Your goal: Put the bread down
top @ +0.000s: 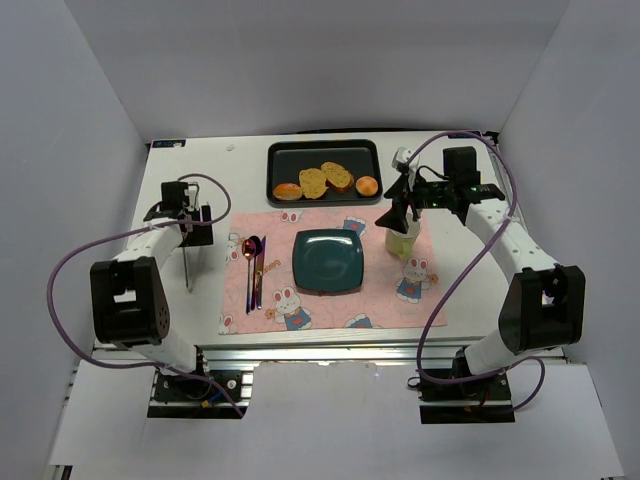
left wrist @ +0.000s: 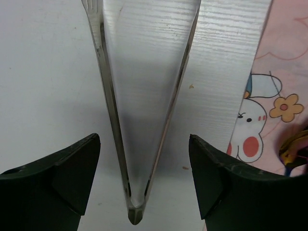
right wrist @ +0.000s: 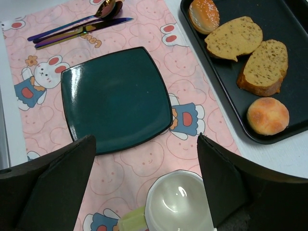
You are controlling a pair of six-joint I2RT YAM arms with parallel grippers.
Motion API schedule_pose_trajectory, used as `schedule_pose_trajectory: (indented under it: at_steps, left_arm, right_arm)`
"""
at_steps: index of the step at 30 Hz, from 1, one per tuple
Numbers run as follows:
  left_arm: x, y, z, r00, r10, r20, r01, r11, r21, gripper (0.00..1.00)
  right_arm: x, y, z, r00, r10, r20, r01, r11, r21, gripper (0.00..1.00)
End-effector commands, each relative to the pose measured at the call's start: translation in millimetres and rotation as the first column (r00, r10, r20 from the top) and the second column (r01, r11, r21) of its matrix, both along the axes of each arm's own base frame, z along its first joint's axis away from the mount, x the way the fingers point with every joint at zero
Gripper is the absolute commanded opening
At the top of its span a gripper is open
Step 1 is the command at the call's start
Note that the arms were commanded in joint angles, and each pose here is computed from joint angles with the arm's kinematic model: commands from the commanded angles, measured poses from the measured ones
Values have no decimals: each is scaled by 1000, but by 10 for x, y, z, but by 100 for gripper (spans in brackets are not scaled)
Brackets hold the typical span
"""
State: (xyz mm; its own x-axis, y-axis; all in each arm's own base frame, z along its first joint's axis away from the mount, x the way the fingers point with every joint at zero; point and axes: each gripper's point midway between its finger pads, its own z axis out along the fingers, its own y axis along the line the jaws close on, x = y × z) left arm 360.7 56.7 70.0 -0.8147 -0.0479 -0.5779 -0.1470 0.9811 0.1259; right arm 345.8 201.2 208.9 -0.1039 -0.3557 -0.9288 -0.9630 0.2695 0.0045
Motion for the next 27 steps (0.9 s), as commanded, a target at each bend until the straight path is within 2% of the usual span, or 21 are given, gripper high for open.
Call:
schedule_pose_trajectory:
  at_steps: [1, 11, 21, 27]
  left_arm:
    - [180, 78, 153, 998, -57, 29, 56, 998, 39, 83]
    - [-12, 76, -272, 991, -86, -102, 83, 996, -30, 79]
    - [-268, -6, -490, 979, -113, -172, 99, 991, -90, 77]
    - [-327, 33, -630, 982, -78, -174, 61, 993, -101, 76]
  right_arm:
    - [79, -37, 104, 998, -18, 56, 19, 1000, -13, 89]
    - [181, -93, 78, 998, -37, 52, 37, 999, -11, 89]
    - [368, -120, 130, 998, -43, 48, 43, 999, -2, 89]
    - [392, -125, 124, 998, -45, 40, 45, 999, -1, 89]
